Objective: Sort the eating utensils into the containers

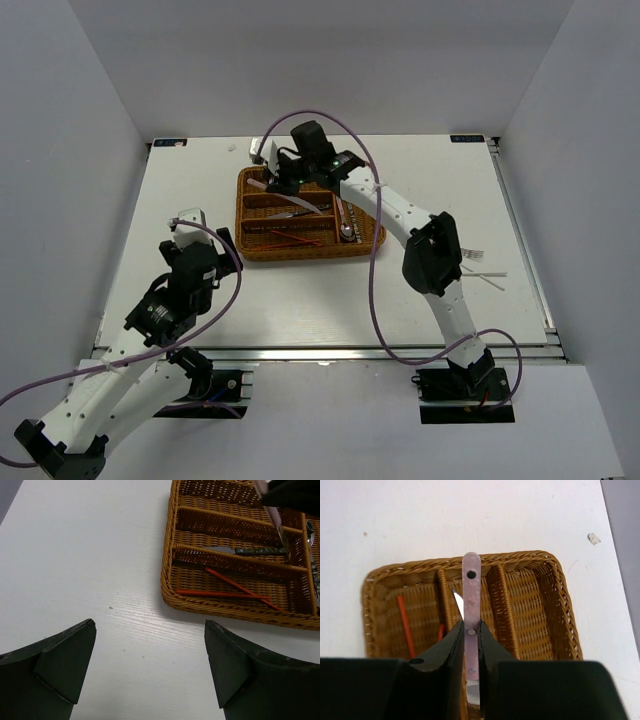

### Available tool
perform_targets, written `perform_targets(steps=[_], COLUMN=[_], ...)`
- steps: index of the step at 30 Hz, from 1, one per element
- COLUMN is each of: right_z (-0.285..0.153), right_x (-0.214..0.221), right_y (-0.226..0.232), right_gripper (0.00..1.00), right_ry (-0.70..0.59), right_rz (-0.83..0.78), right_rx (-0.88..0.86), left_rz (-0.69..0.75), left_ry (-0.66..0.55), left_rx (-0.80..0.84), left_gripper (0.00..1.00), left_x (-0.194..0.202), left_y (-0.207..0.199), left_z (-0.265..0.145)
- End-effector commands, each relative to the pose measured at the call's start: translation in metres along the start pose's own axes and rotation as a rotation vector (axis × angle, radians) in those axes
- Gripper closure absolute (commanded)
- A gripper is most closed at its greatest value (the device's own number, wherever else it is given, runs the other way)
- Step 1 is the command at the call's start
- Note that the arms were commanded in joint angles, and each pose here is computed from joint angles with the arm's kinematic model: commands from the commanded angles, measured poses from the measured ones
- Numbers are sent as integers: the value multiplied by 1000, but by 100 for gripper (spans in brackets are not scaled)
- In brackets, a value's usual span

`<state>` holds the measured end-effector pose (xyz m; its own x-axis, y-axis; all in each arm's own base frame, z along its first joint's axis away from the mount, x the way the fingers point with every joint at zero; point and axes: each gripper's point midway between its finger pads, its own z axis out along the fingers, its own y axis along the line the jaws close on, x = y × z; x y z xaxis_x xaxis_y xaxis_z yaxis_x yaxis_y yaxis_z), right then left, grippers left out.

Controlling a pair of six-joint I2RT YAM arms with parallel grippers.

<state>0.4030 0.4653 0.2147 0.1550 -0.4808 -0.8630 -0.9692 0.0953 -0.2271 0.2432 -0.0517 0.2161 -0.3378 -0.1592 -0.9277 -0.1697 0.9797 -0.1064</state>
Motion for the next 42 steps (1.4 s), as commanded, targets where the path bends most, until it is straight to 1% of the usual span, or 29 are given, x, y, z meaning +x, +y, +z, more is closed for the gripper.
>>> perform_targets(steps=[1, 4, 8, 12, 16, 18, 19, 20, 22, 23, 24, 26, 28, 30, 31, 32, 33, 34, 35, 36, 37, 38, 39, 40, 41, 42], right_z=[-10, 7, 11, 17, 35, 39, 42, 43, 42, 42, 40, 34, 20, 6, -17, -26, -62, -79, -99, -124, -152, -162, -189, -199, -204, -231], right_x=[-26, -14, -17, -14, 23, 34, 39, 41, 42, 41, 37, 27, 5, -10, -37, -34, -53, -58, -36, -24, -28, -5, 21, 42, 58, 85], right_y=[-22, -21, -27, -24, -23, -23, -24, -24, -31, -32, -39, -45, -54, -59, -70, -73, -91, -99, -112, -124, -123, -112, -109, -101, -86, -93], right_gripper=[100, 100, 100, 100, 100, 100, 97, 84, 69, 59, 52, 40, 29, 22, 11, 11, 11, 11, 11, 11, 11, 10, 11, 12, 15, 17], right_ry=[-44, -16, -21, -31, 41, 67, 77, 81, 88, 86, 81, 66, 25, -8, -68, -68, -88, -122, -65, -54, -63, 2, 51, 93, 105, 126], right_rz=[-174, -228, -252, -267, -227, -212, -200, -194, -185, -184, -176, -174, -145, -117, -85, -43, -10, 95, 189, 262, 313, 407, 462, 501, 538, 587], right_rx=[38, 61, 77, 50, 38, 44, 49, 54, 89, 98, 134, 160, 211, 238, 298, 331, 451, 527, 661, 726, 760, 737, 742, 718, 639, 670], left_rz=[-4, 1, 6, 8, 4, 1, 1, -1, -1, -1, -1, 0, -2, -2, -1, 0, -1, -1, -2, -6, -7, -8, -3, 0, 5, 8], left_ry=[-10, -3, 3, 2, -2, -5, -5, -7, -7, -7, -7, -6, -7, -7, -6, -5, -7, -7, -8, -10, -12, -10, -5, -3, 4, 8], left_rx=[-7, -3, 2, 10, 11, 13, 13, 14, 14, 14, 14, 13, 12, 11, 10, 10, 9, 7, 6, 7, 8, 14, 18, 20, 21, 22], left_gripper=[2, 2, 2, 2, 2, 2, 2, 2, 2, 2, 2, 2, 2, 2, 2, 2, 2, 2, 2, 2, 2, 2, 2, 2, 2, 2], left_x=[0, 2, 3, 3, 2, 1, 1, 0, 1, 1, 1, 1, 1, 1, 1, 1, 1, 1, 0, 0, 0, 0, 2, 2, 3, 4], left_y=[1, 0, -2, -2, -2, -2, -2, -2, -2, -2, -2, -2, -1, -1, -1, -1, -1, -1, 0, 0, 0, -1, -2, -3, -4, -5], left_z=[1, 2, 2, 2, 1, 0, 0, 0, 0, 0, 0, 0, 0, 0, 0, 0, 0, 0, 0, -1, -1, 0, 0, 1, 1, 2])
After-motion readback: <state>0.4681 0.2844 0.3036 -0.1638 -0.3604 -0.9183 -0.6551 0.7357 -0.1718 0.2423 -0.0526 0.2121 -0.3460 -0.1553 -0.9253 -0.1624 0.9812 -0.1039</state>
